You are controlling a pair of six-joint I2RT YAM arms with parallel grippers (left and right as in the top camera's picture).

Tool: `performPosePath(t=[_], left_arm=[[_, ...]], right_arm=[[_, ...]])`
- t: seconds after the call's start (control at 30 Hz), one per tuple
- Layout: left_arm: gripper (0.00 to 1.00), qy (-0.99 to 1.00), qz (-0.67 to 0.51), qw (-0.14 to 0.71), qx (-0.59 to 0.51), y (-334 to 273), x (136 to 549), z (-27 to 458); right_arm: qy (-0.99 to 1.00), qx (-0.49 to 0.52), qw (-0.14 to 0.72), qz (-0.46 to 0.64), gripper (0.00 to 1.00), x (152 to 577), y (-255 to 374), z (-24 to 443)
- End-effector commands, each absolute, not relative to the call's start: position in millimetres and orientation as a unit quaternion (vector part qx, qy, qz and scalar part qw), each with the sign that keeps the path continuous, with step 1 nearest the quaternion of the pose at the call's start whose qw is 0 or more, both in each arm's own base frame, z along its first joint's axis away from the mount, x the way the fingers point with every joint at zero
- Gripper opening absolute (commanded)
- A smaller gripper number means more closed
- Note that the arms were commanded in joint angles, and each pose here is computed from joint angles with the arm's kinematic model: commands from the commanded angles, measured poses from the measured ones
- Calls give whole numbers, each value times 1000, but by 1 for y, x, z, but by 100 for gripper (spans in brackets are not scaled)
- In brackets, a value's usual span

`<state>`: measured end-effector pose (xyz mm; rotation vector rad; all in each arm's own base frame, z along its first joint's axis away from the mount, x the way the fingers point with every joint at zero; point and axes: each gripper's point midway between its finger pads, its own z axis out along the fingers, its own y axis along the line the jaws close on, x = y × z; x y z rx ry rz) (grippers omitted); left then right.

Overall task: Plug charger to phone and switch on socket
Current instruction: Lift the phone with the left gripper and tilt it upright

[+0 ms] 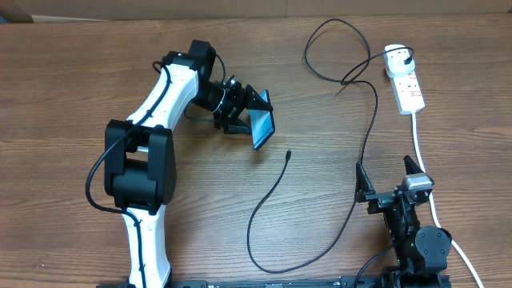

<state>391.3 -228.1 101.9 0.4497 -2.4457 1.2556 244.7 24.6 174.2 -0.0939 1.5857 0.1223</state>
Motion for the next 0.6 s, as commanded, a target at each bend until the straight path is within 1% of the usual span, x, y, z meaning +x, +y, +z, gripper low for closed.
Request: performPosePath(t=[0.0,0.03,0.13,0.23,0.4,0.57], left_arm=[[66,-789,537,228,194,-240,402,147],[66,-772,552,239,206,-241,407,154],[61,-734,581,269,225,-241,414,172],[61,-706,605,289,226,-239,416,185],[63,-677,639,298,211,-231,421,202],[63,-670,647,293,217,-220,426,205]], right_arm=[[712,-41,700,50,100,245,23,172],[712,-41,700,50,100,245,23,172],[712,-41,700,50,100,245,23,172],[712,-41,700,50,100,245,23,172],[712,-41,700,50,100,245,23,172],[712,-41,700,50,100,245,23,172]])
